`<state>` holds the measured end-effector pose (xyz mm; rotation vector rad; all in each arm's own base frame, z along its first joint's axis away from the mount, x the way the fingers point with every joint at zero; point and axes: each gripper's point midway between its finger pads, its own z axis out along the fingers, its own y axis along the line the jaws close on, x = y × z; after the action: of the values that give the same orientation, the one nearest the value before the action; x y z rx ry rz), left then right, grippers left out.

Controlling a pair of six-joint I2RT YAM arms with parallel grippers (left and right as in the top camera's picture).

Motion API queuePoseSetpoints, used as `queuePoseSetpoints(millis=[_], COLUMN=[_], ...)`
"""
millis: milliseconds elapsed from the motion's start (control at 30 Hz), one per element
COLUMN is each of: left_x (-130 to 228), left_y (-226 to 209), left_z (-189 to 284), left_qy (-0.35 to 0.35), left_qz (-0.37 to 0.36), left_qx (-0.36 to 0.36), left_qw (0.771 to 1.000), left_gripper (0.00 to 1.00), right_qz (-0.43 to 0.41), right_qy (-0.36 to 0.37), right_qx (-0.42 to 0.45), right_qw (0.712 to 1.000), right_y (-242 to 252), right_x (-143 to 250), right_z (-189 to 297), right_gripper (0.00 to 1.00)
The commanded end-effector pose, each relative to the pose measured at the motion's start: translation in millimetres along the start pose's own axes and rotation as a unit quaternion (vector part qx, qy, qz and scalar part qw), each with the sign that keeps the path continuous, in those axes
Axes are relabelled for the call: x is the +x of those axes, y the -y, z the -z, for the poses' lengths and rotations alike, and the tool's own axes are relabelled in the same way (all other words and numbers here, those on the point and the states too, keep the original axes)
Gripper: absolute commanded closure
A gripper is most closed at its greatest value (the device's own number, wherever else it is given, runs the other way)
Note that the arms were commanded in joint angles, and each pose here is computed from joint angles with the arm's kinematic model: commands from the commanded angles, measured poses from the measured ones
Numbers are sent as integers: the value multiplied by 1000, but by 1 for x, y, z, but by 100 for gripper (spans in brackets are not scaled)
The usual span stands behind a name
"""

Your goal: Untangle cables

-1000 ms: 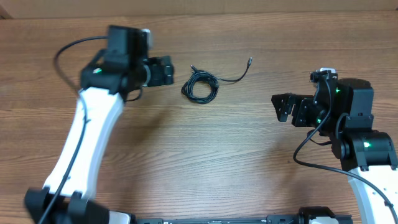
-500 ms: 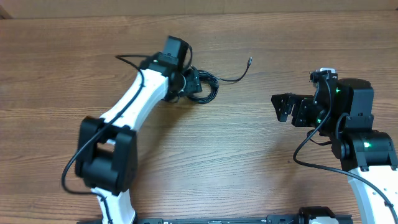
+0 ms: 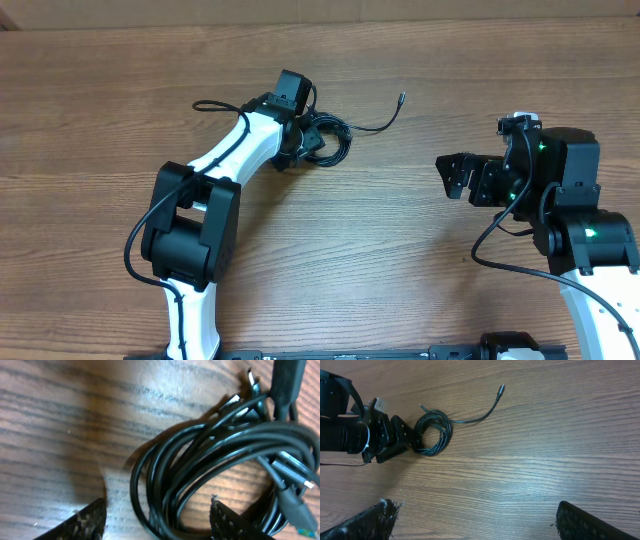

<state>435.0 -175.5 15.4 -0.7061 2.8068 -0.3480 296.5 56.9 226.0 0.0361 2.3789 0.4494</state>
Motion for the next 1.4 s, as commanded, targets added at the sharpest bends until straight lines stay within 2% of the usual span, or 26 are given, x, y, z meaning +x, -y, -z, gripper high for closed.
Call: queuePoseSetpoints(millis=[0,100,167,333,500,600,667,833,1000,1167,1367], left_x=[-6,-3,-1,4,8,12,13,13,0,15,29], left_y=[1,-1,-5,-22,-23,-26,-27,-24,0,48,60], left_z=[-3,-3,-3,-3,-5,-5,-5,4,48,101,139], left_qy=[11,8,6,9,6,-1,-5,-15,-14,-45,-41], left_qz=[1,1,0,-4,-8,-8,-14,-67,-137,-263,-318], left_qx=[-5,-9,-20,-64,-70,-75,-77,-77,-60,30,53], left_qw=[1000,1000,1000,998,998,997,997,995,989,963,946], left_gripper=[47,62,66,65,65,80,96,96,96,96,96], right_qz=[3,3,4,4,4,3,3,4,4,15,51], right_qy=[18,19,20,20,20,20,20,20,20,20,33], right_qx=[-2,-2,-2,-2,-2,-2,-2,-2,-3,-26,-63], right_qw=[1000,1000,1000,1000,1000,1000,1000,1000,1000,999,996], right_y=[-3,-3,-3,-3,-3,-3,-3,-3,-4,-16,-43], right_x=[-12,-13,-13,-13,-13,-13,-13,-13,-13,-14,-24], right_z=[8,8,8,8,8,8,8,8,7,4,-10], right_gripper=[0,0,0,0,0,0,0,0,0,0,0])
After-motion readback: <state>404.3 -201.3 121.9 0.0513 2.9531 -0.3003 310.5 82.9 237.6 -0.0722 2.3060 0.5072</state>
